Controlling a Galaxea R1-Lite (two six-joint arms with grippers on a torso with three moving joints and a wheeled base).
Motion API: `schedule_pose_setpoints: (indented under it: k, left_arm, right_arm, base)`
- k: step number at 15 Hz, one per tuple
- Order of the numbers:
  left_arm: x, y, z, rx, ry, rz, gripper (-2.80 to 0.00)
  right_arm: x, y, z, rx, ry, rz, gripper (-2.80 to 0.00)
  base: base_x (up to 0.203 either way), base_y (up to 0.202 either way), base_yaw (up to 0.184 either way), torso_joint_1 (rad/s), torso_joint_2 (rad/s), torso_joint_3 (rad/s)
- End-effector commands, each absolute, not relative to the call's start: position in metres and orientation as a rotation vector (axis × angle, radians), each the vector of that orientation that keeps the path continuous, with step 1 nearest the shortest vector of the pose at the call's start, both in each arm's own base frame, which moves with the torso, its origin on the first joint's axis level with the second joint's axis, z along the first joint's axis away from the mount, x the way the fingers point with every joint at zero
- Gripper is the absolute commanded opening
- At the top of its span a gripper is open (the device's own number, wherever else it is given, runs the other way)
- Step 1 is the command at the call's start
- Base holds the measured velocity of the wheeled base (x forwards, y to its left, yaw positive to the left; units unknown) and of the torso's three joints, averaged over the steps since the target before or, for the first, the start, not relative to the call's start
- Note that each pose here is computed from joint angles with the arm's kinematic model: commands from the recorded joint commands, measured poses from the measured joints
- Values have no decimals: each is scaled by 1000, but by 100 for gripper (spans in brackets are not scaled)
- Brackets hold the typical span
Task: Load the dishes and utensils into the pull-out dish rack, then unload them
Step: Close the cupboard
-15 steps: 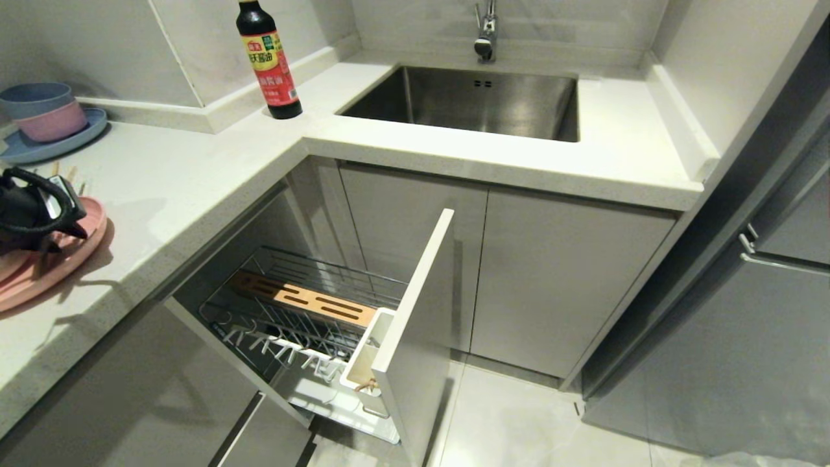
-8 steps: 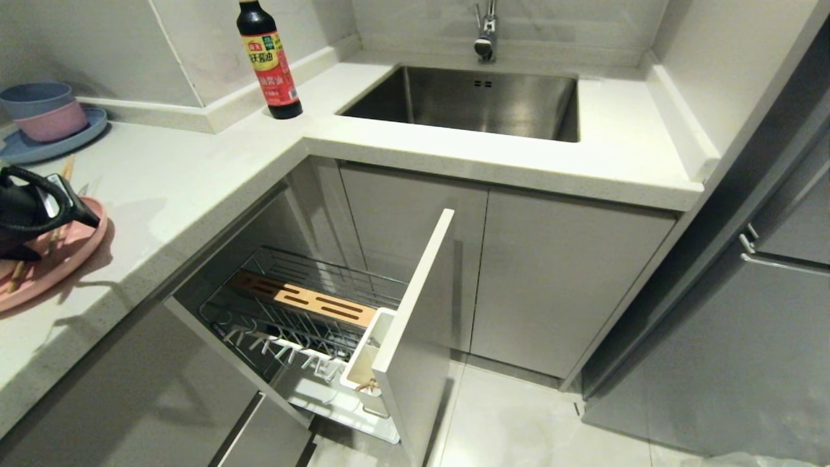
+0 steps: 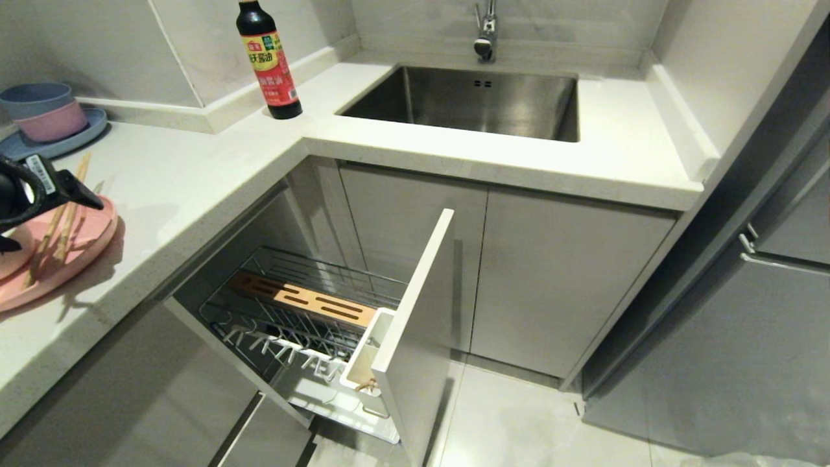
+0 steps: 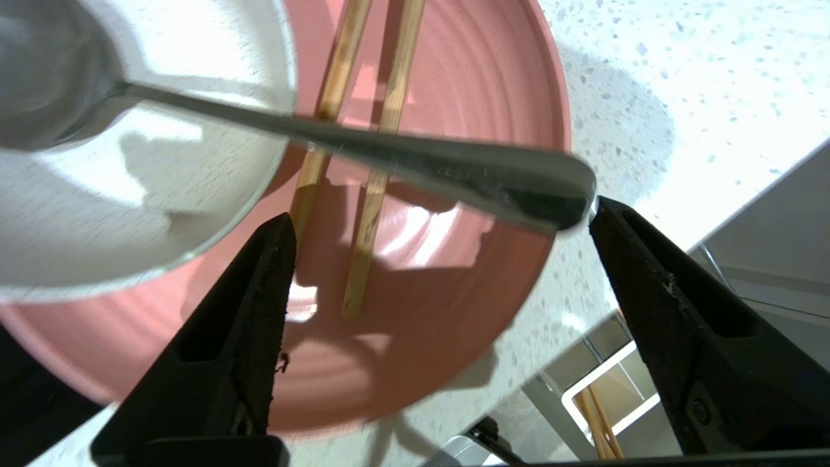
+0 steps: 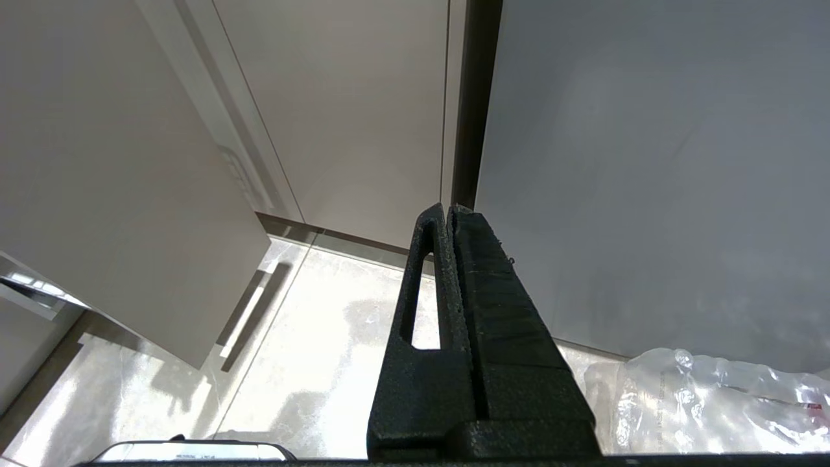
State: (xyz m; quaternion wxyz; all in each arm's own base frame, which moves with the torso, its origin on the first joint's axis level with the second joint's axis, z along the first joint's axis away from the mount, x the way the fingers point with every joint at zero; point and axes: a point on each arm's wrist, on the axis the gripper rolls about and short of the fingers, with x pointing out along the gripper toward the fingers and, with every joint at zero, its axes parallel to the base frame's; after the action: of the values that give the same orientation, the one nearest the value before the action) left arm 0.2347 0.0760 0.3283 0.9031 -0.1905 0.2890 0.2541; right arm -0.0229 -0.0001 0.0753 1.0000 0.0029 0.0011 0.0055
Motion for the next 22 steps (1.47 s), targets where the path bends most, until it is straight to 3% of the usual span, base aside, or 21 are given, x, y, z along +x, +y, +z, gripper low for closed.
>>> schedule_pose_setpoints:
  k: [1, 5, 6, 16, 22]
  left_arm:
    - [218, 71, 337, -393, 564, 522, 0]
    - [208, 64, 340, -388, 553, 505, 0]
    - [206, 63, 339, -387, 566, 499, -280]
    - [169, 23, 345, -385, 594, 317, -280]
    - [124, -31, 366, -390, 427, -162, -280]
  right_arm:
    - [-23, 0, 75, 6, 3, 11, -280]
    - [-23, 0, 75, 6, 4, 12, -280]
    - [-23, 0, 76, 6, 2, 12, -280]
    - [-23, 0, 75, 6, 2, 12, -280]
    - [-23, 0, 75, 6, 3, 12, -280]
  base:
    - [0, 0, 0, 0, 0, 0]
    - [0, 0, 0, 0, 0, 0]
    - [0, 0, 0, 0, 0, 0]
    - [0, 0, 0, 0, 0, 0]
    - [0, 0, 0, 0, 0, 0]
